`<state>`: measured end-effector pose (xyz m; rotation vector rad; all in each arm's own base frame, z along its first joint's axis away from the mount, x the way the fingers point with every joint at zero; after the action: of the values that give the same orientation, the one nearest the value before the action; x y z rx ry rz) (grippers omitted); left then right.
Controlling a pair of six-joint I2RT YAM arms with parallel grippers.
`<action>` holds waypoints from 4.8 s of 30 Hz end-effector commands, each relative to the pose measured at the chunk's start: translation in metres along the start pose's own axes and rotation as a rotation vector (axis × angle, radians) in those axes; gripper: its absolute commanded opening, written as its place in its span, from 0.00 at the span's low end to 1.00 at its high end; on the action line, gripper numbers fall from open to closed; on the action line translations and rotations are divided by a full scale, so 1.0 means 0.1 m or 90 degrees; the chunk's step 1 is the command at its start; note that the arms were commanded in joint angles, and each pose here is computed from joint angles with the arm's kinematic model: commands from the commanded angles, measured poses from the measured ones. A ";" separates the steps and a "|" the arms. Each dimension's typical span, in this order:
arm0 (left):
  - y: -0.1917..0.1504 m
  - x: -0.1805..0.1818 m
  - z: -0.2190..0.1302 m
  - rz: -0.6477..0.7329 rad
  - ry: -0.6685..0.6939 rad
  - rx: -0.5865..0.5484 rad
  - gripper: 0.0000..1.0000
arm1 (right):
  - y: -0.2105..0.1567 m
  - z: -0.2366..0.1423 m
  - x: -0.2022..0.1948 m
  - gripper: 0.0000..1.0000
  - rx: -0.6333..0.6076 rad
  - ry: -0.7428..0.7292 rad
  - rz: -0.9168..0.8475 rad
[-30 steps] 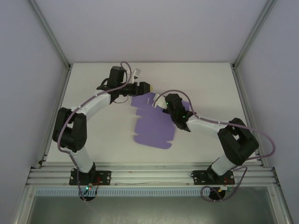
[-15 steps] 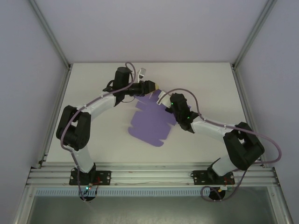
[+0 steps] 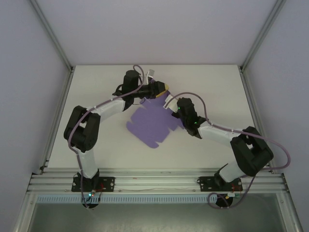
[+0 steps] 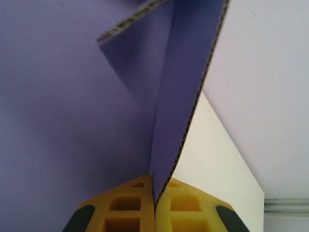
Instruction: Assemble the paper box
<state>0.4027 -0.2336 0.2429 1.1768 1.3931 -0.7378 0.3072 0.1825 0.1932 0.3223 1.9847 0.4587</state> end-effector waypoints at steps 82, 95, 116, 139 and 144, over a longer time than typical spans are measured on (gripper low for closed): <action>-0.41 0.49 -0.70 0.240 -0.010 0.097 0.50 | 0.46 -0.22 -0.60 0.00 -0.158 0.103 0.078; -0.47 0.58 -0.53 0.219 -0.032 0.112 0.37 | 0.57 -0.30 -0.69 0.00 -0.190 0.073 0.115; -0.30 0.49 -1.20 0.211 0.171 -0.071 0.55 | 0.47 -0.37 -0.69 0.00 -0.173 0.097 0.124; -0.58 0.48 -1.41 0.314 0.075 0.026 0.59 | 0.50 -0.36 -0.68 0.00 -0.173 0.125 0.121; -0.52 0.52 -1.26 0.299 0.045 0.044 0.56 | 0.54 -0.37 -0.67 0.00 -0.199 0.152 0.131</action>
<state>0.3111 -0.1135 0.2044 1.5081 1.1755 -0.3976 0.3057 0.1898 0.2649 0.2969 2.1160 0.8487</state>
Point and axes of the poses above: each hand's point on the last joint's axis, 136 mm out from that joint toward the fingers, its own z axis out along the fingers, its own x axis along the line the jaws close on, y = z × x, the point moved 9 cm from there along -z, back along the fingers, and after that the axes turned 10 degrees about -z, right-handed, at the moved point
